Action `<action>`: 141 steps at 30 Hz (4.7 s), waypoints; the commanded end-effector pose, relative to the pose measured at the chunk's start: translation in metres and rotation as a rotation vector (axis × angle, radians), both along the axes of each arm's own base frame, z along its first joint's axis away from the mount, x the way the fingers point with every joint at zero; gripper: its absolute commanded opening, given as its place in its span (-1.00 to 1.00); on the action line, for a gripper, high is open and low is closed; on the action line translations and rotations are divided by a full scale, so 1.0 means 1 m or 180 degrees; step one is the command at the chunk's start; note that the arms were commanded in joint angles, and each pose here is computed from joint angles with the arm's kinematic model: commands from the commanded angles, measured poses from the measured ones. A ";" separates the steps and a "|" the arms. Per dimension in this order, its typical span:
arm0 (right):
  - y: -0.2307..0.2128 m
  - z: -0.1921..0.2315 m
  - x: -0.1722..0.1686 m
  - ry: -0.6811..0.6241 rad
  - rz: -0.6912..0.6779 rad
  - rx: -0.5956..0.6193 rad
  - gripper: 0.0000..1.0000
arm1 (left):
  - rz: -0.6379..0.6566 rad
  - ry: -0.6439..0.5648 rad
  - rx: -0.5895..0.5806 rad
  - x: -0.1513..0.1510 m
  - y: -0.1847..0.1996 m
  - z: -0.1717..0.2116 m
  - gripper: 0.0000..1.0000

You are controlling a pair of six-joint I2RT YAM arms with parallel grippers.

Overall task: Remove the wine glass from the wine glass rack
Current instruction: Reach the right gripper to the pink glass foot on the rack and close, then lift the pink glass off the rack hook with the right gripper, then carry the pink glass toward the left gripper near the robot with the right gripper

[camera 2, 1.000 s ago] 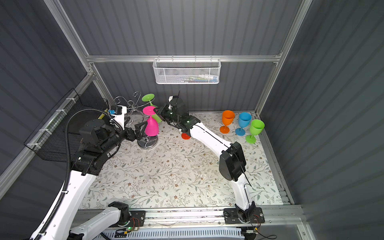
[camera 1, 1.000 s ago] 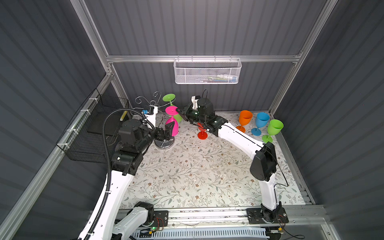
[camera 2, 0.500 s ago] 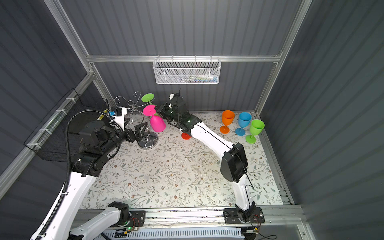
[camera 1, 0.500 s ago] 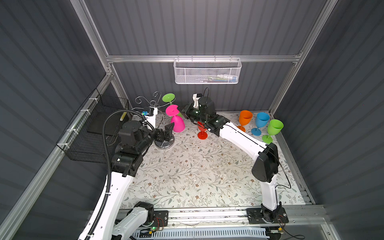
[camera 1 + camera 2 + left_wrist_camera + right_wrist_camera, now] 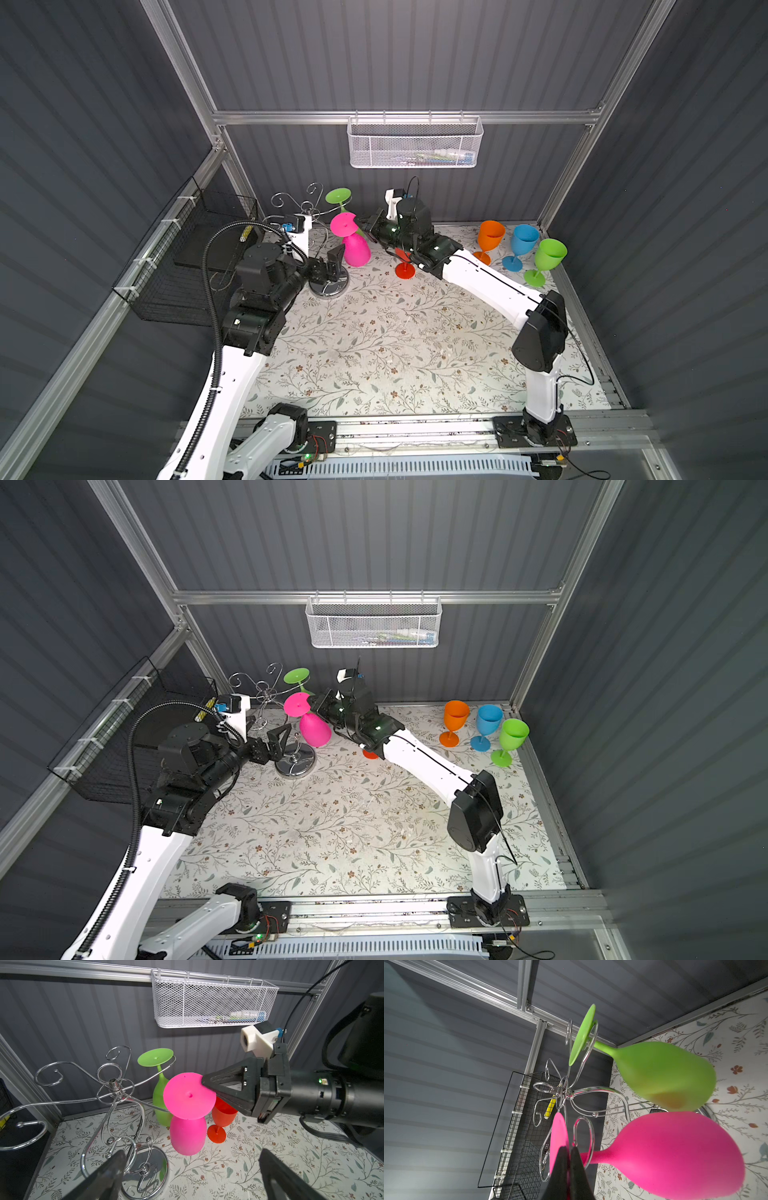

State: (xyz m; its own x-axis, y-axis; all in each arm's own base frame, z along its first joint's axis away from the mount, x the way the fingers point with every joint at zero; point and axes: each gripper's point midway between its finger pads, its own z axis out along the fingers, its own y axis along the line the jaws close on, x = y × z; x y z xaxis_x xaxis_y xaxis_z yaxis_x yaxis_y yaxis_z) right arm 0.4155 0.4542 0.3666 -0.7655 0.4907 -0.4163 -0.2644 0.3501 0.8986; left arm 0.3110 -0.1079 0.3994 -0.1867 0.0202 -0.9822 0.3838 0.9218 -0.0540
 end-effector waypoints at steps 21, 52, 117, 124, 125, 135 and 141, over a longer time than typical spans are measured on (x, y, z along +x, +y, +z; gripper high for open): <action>0.037 0.026 -0.003 -0.0134 0.0151 0.0138 -1.00 | 0.0073 -0.0154 -0.0034 -0.004 0.006 0.010 0.99; -0.005 0.047 0.052 -0.0286 -0.0296 0.0316 -1.00 | 0.0171 -0.0102 0.0008 0.001 0.011 0.002 0.99; -0.015 -0.128 -0.251 -0.4030 0.1308 -0.2027 -1.00 | 0.1851 0.3612 -0.1872 -0.135 0.033 -0.214 0.89; -0.006 -0.163 -0.252 -0.4436 0.1053 -0.2172 -1.00 | 0.2302 0.3874 -0.2218 -0.143 0.035 -0.234 0.71; -0.004 -0.166 -0.253 -0.4484 0.1007 -0.2177 -1.00 | 0.2364 0.3925 -0.2290 -0.145 0.035 -0.237 0.65; 0.013 -0.173 -0.254 -0.4732 0.0711 -0.2167 -1.00 | 0.2565 0.4167 -0.2790 -0.142 0.023 -0.247 0.44; 0.020 -0.178 -0.256 -0.4753 0.0710 -0.2144 -1.00 | 0.2522 0.4259 -0.2965 -0.133 0.013 -0.252 0.32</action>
State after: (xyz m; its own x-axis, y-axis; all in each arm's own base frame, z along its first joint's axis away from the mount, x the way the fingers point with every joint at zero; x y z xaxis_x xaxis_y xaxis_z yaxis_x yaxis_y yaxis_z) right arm 0.1596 0.4689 0.1649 0.4196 -0.1951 -0.8865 -0.8178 0.3427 -0.4624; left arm 0.1739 -0.0880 0.1484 -0.4907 -0.8604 0.1377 -0.8014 0.3836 -0.4588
